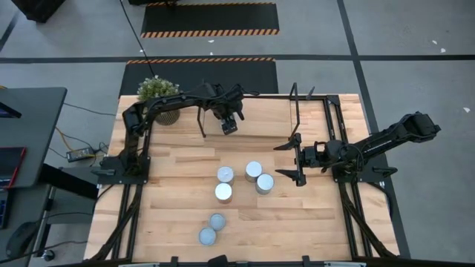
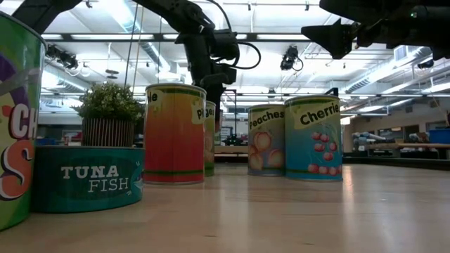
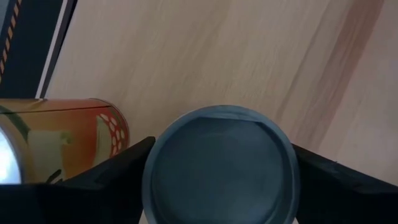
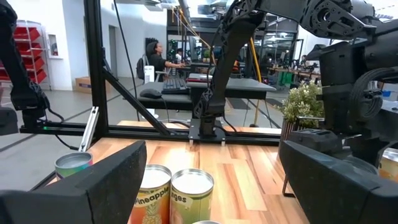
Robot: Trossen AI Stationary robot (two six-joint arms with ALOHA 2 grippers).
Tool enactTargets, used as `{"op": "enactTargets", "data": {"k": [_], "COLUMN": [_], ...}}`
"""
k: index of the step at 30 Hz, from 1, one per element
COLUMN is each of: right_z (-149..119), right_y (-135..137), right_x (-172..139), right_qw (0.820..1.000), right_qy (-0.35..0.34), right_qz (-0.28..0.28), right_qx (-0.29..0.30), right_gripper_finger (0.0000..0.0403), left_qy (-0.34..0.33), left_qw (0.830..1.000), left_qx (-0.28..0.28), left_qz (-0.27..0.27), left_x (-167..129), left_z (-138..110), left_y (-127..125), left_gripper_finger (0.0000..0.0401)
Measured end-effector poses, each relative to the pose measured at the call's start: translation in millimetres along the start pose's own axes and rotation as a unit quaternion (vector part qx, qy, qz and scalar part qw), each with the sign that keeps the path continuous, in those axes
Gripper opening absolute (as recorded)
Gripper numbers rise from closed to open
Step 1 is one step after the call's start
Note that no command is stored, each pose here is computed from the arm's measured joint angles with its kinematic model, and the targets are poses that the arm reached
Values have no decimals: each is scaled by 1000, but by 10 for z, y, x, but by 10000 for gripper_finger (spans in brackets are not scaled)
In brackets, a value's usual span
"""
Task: Pick and place cans onto a shelf
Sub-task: Put the canned vegetable on the shelf
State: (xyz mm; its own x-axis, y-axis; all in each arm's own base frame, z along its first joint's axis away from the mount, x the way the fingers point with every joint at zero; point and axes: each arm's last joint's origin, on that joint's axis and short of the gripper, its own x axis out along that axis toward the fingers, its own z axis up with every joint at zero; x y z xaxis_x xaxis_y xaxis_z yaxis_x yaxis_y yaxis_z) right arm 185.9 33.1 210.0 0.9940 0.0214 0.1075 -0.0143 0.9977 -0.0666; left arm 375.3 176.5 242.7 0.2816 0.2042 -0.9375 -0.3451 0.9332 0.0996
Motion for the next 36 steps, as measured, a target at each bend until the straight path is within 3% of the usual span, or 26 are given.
{"op": "enactTargets", "data": {"k": [8, 14, 27, 36], "right_z": [1, 1, 0, -1], "right_y": [0, 0, 1, 1], "right_x": [1, 1, 0, 0], "right_qw": [1000, 1000, 1000, 1000], "right_qy": [0, 0, 0, 1], "right_qz": [0, 0, 0, 0], "right_qx": [0, 0, -1, 0], "right_gripper_finger": [376, 376, 376, 376], "left_qy": [0, -1, -18, -82], "left_qw": [1000, 1000, 999, 995], "left_qx": [-17, -23, 35, 44], "left_qz": [13, 12, 27, 42], "left_x": [0, -2, -236, -358], "left_z": [2, 2, 119, 280], "left_y": [10, 10, 3, -258], "left_gripper_finger": [323, 393, 379, 378]}}
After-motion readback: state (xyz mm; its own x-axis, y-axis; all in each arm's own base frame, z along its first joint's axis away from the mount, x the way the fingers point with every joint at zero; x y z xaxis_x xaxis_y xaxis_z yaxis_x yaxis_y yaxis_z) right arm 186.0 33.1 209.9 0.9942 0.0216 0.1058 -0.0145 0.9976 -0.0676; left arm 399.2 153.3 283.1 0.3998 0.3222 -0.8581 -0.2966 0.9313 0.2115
